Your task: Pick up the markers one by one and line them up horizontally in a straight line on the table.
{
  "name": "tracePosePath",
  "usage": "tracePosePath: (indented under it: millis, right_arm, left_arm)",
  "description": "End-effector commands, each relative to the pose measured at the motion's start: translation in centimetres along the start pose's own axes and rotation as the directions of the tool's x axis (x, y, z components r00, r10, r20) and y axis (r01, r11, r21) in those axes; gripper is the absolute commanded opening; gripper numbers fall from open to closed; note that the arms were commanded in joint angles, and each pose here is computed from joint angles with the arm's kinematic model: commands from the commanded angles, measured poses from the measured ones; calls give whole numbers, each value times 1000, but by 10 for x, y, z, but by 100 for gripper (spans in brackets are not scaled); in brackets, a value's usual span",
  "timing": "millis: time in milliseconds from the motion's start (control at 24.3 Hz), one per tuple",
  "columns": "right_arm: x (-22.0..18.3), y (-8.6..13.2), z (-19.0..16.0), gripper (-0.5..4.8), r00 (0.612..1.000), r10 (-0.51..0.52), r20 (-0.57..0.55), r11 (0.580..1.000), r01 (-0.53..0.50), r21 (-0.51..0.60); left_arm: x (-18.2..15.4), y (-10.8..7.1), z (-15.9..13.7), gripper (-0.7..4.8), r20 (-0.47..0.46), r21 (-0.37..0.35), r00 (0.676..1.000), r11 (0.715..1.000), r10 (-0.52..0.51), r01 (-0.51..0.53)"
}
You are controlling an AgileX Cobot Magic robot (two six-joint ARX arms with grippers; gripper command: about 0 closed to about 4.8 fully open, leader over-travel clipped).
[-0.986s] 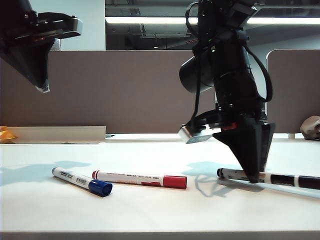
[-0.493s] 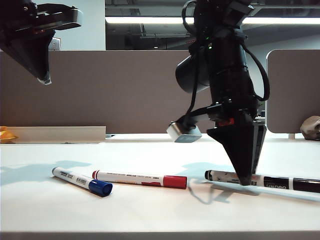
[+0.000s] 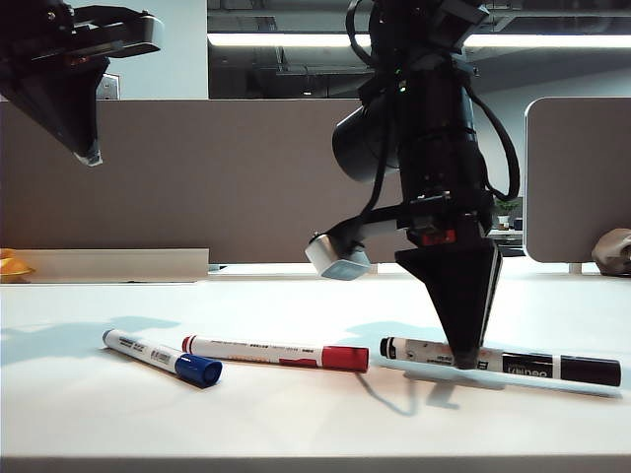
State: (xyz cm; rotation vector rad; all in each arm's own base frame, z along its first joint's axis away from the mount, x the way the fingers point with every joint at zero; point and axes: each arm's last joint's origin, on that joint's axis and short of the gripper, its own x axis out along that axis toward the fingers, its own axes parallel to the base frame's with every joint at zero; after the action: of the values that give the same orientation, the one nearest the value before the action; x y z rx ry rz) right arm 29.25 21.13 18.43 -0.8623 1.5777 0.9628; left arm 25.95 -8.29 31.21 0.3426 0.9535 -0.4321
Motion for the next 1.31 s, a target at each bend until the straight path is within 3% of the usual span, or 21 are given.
tracePosePath:
  millis: [41,288,657,986,1314]
  right_arm:
    - [-1,0,1,85,1000,-17,14,999,17,-36]
    - [0,-1,1,85,1000,-28,-1,996,28,-81]
    - [28,9,-8,85,995,25,-94,991,-37,-129]
    - [29,15,3,86,995,-78,-61,986,68,-154]
    - [27,15,9,95,994,-111,-11,986,108,-126]
  left_arm:
    - [-3,0,2,-6,18,5,1000,1000,3,-3]
    - [-6,0,2,-6,27,5,1000,1000,6,-6]
    - [-10,0,2,-6,47,6,999,1000,10,-11]
    - [-12,0,2,-6,52,6,999,1000,11,-12]
    - [-14,0,3,-6,58,6,998,1000,13,-13]
